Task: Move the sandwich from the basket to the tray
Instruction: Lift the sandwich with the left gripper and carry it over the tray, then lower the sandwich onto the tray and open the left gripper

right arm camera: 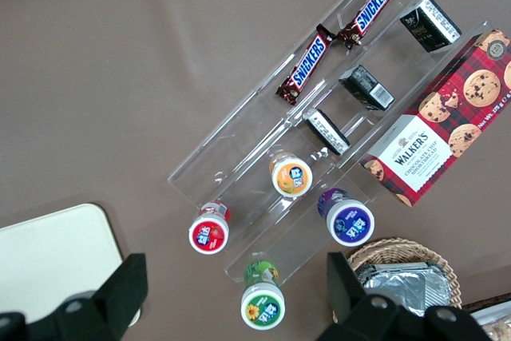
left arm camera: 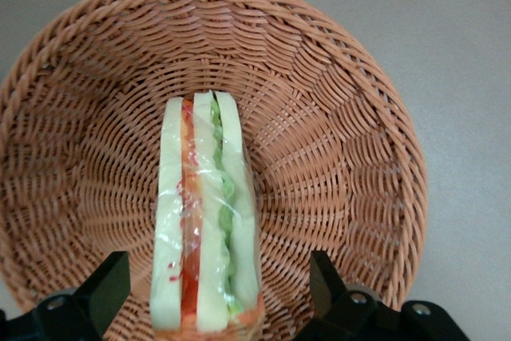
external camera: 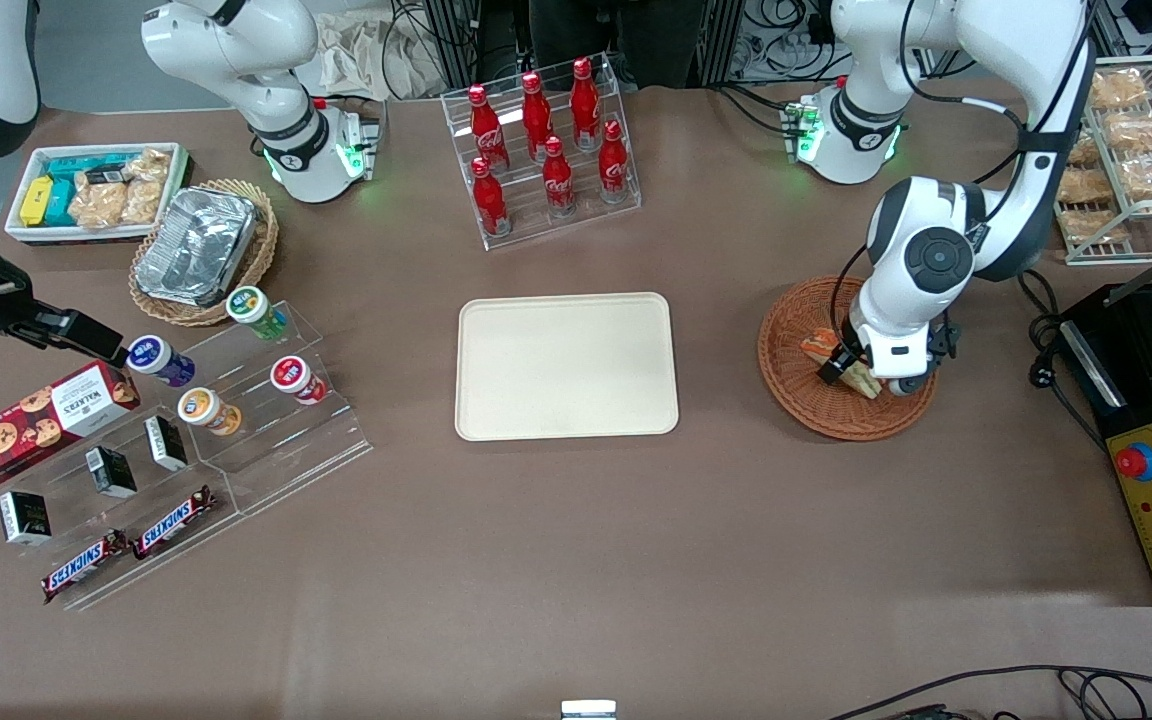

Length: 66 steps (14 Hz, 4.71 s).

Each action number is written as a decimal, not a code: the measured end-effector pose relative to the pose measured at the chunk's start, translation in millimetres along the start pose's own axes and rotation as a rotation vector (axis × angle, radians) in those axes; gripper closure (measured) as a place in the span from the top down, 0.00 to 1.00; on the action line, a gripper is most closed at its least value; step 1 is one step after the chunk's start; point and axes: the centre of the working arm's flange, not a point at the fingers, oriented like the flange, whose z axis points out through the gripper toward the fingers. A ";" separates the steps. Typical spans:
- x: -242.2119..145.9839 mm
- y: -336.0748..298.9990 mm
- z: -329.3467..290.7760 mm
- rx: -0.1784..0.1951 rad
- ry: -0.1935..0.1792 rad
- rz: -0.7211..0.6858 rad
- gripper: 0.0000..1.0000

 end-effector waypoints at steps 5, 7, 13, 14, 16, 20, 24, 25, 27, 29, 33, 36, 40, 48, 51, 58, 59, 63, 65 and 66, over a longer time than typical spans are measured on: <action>5.6 -12.5 20.3 -0.018 0.006 -0.013 0.96; 7.1 -13.0 21.2 -0.023 0.008 -0.016 0.74; 11.5 -13.0 19.5 -0.031 0.012 -0.022 0.33; 12.9 -10.7 14.5 -0.039 0.018 -0.021 0.33; 18.5 -2.9 -12.4 -0.048 0.035 -0.009 0.32; 16.5 26.8 -120.3 -0.010 0.055 0.130 0.20; -8.0 57.8 -194.8 -0.061 0.063 0.333 0.20; -16.8 63.0 -206.7 -0.081 0.050 0.390 0.20; -39.2 75.2 -224.4 -0.123 0.036 0.479 0.20; -74.0 88.6 -229.9 -0.133 0.040 0.573 0.20; -153.9 113.7 -223.8 -0.148 0.041 0.767 0.20; -203.2 129.2 -204.4 -0.156 0.058 0.855 0.20; -220.3 145.4 -135.0 -0.172 0.068 0.918 0.20; -249.4 147.4 -15.0 -0.168 0.081 0.992 0.20; -258.2 148.4 4.4 -0.159 0.095 0.994 0.20; -253.3 152.7 22.6 -0.178 0.124 0.982 0.23; -251.9 153.4 22.1 -0.180 0.126 0.978 0.33; -240.7 161.1 8.4 -0.199 0.150 0.952 0.72; -232.9 165.6 -23.2 -0.196 0.193 0.920 0.90; -228.2 166.1 -47.4 -0.180 0.224 0.893 0.99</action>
